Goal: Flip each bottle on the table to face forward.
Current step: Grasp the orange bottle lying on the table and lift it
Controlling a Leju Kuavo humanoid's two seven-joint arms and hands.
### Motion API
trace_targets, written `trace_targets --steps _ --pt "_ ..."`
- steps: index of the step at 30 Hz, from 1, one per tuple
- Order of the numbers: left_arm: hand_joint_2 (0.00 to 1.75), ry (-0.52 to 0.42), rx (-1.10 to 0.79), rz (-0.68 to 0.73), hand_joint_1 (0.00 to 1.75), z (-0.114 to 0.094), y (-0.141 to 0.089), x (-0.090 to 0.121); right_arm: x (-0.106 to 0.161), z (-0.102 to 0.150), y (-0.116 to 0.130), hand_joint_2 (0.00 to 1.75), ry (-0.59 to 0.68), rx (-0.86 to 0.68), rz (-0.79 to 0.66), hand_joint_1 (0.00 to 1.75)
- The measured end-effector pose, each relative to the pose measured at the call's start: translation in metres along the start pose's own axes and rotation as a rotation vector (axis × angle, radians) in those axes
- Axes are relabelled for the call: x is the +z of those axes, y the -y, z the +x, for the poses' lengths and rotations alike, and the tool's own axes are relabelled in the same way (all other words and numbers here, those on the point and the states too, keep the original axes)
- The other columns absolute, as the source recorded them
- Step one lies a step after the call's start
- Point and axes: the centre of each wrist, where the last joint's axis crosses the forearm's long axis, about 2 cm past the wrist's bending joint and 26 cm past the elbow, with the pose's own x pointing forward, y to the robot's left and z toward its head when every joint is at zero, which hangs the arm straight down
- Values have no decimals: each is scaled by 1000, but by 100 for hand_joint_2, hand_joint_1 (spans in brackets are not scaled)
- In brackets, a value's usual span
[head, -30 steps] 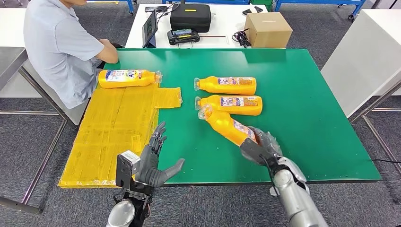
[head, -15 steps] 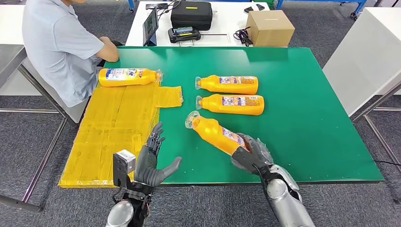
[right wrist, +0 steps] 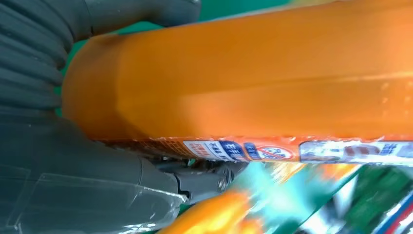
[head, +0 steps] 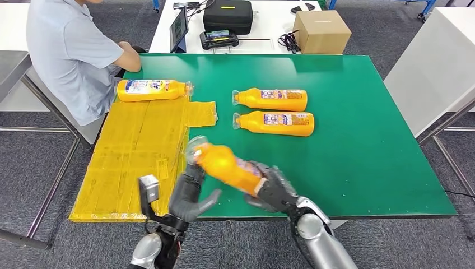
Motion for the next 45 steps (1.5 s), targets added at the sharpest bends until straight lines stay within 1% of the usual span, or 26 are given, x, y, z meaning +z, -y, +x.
trace_targets --steps 2,6,9,14,18,19,20,22,23,24,27,30,32,33,34,36,37,38,39,43,45 --pt "175 -19 29 -14 0 -7 0 0 -7 5 -7 175 39 -25 23 175" --pt "175 -27 52 -24 0 -14 0 -1 -17 12 -14 175 81 -51 41 175" --pt "175 -21 54 -25 0 -15 0 -3 -21 16 -18 175 95 -60 51 175" --pt "175 -27 44 41 0 -15 -3 -7 -26 20 -26 175 112 -68 66 175" --pt "175 -22 49 53 0 -15 -4 -7 -28 21 -28 175 114 -66 71 175" --pt "175 -15 52 55 9 -15 -4 -7 -28 21 -28 175 113 -65 73 175" --pt "175 -5 54 59 48 -15 -4 -7 -29 22 -29 175 113 -63 76 175" --pt "175 28 54 75 135 -13 -5 -7 -31 22 -31 175 110 -62 82 175" --pt "175 49 54 86 170 -11 -5 -7 -32 22 -33 175 108 -63 84 175" --pt "175 73 53 96 175 -9 -4 -7 -32 22 -34 175 106 -64 87 175" --pt "175 122 52 111 175 -3 -4 -7 -35 23 -39 175 101 -70 91 175" --pt "175 150 54 116 175 1 -3 -4 -37 23 -43 175 98 -73 93 174" --pt "175 165 57 120 175 3 -3 -3 -38 22 -45 175 95 -75 93 166" --pt "175 172 59 121 175 4 -3 -2 -39 22 -45 175 92 -76 92 151" --pt "175 179 59 123 175 4 -4 -2 -39 22 -46 175 90 -77 91 121" --pt "175 186 58 128 175 5 -5 -1 -41 21 -48 175 85 -77 91 45" --pt "175 188 56 130 175 5 -5 0 -41 21 -49 175 83 -76 92 17" --pt "175 190 54 131 175 6 -6 0 -41 21 -50 175 79 -75 93 3" --pt "175 194 51 131 175 6 -6 0 -41 20 -51 175 73 -72 94 0" --pt "175 210 31 121 175 10 -6 -1 -37 14 -54 175 32 -51 93 0" --pt "175 213 -9 117 175 11 -6 -1 -35 11 -55 175 10 -30 86 0"
